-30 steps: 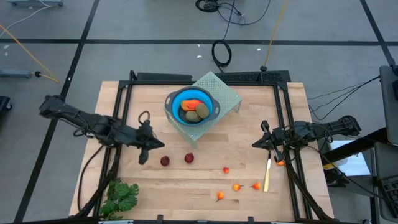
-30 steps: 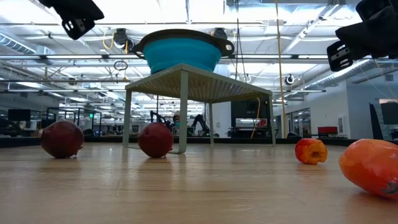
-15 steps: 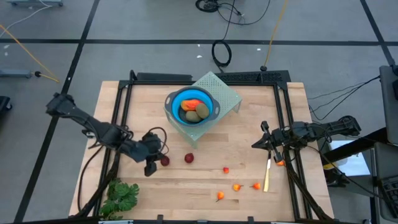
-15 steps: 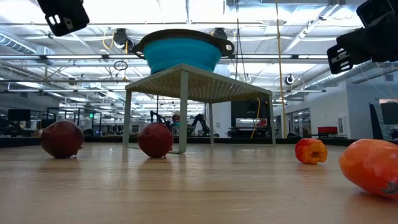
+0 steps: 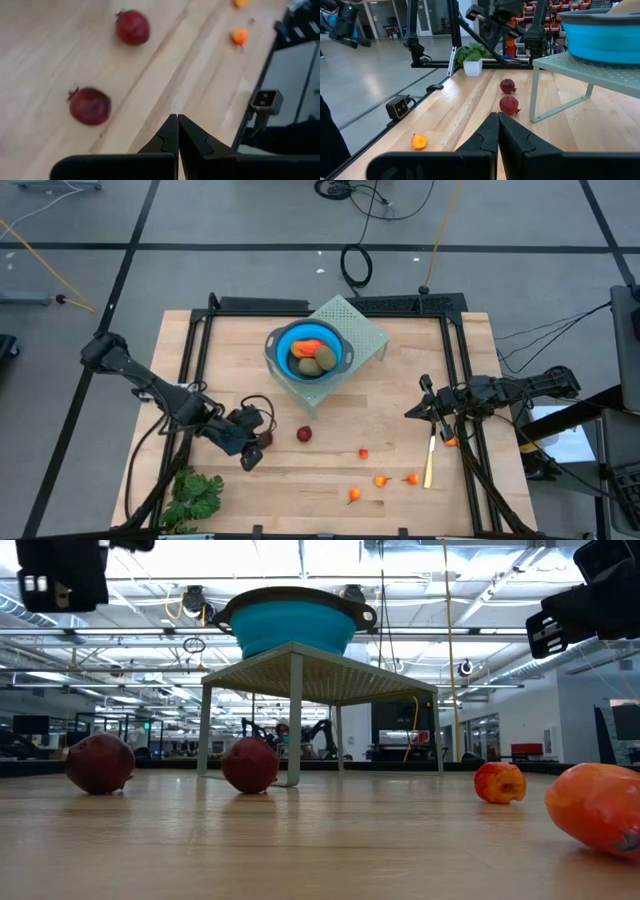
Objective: Pick & Place Fruit
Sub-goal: Put the pomegranate into the collapsible colander on the shelf
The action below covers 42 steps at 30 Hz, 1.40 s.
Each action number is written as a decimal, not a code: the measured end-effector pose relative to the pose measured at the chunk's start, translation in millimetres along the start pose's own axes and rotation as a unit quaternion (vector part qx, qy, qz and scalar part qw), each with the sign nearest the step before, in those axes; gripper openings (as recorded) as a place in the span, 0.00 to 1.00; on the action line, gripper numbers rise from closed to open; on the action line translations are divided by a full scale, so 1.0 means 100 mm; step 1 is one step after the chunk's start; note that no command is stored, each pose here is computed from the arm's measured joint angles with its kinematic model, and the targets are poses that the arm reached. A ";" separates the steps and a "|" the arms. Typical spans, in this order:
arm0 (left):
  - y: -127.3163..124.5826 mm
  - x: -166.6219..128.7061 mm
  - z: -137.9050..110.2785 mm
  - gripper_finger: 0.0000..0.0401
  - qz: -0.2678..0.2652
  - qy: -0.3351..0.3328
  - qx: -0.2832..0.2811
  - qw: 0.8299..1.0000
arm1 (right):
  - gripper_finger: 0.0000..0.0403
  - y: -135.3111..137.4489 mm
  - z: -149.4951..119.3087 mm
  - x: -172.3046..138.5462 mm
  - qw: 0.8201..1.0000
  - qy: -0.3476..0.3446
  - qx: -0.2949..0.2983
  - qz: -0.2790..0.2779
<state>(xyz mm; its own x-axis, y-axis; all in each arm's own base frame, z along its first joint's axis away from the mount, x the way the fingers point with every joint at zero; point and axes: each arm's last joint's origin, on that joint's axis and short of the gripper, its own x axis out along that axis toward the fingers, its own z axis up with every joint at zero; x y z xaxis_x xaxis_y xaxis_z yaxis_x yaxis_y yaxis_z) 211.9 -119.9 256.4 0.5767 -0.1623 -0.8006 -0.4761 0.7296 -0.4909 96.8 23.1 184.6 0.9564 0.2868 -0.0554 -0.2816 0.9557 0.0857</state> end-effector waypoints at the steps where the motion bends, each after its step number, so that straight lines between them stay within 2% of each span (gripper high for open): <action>1: 0.01 0.00 -0.01 0.00 0.008 0.003 -0.017 1.000 | 0.00 0.00 0.00 0.00 1.000 0.000 0.000 0.000; 7: 0.08 0.01 -0.04 0.00 0.046 0.013 -0.117 0.992 | 0.00 0.00 0.00 0.00 1.000 0.000 0.000 0.000; 16: 0.09 0.01 -0.04 0.00 0.053 0.006 -0.219 0.974 | 0.00 0.00 0.00 0.00 1.000 0.000 0.000 0.000; 20: 0.10 0.01 -0.03 0.00 0.060 -0.021 -0.248 0.967 | 0.00 0.00 0.00 0.00 1.000 0.000 0.000 0.000; 28: 0.17 0.01 0.01 0.00 0.087 -0.049 -0.273 0.957 | 0.00 0.00 0.00 0.00 1.000 0.000 0.000 0.000; 42: 0.18 0.01 0.03 0.00 0.093 -0.051 -0.271 0.957 | 0.00 0.00 0.00 0.00 1.000 0.000 0.000 0.000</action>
<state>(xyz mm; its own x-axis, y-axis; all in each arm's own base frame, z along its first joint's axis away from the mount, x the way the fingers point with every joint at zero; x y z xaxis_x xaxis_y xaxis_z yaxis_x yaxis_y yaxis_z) 205.5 -104.8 247.4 0.4973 0.0218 -0.8673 -0.8350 0.2832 -0.4717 96.7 23.1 184.7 0.9563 0.2870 -0.0550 -0.2819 0.9556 0.0852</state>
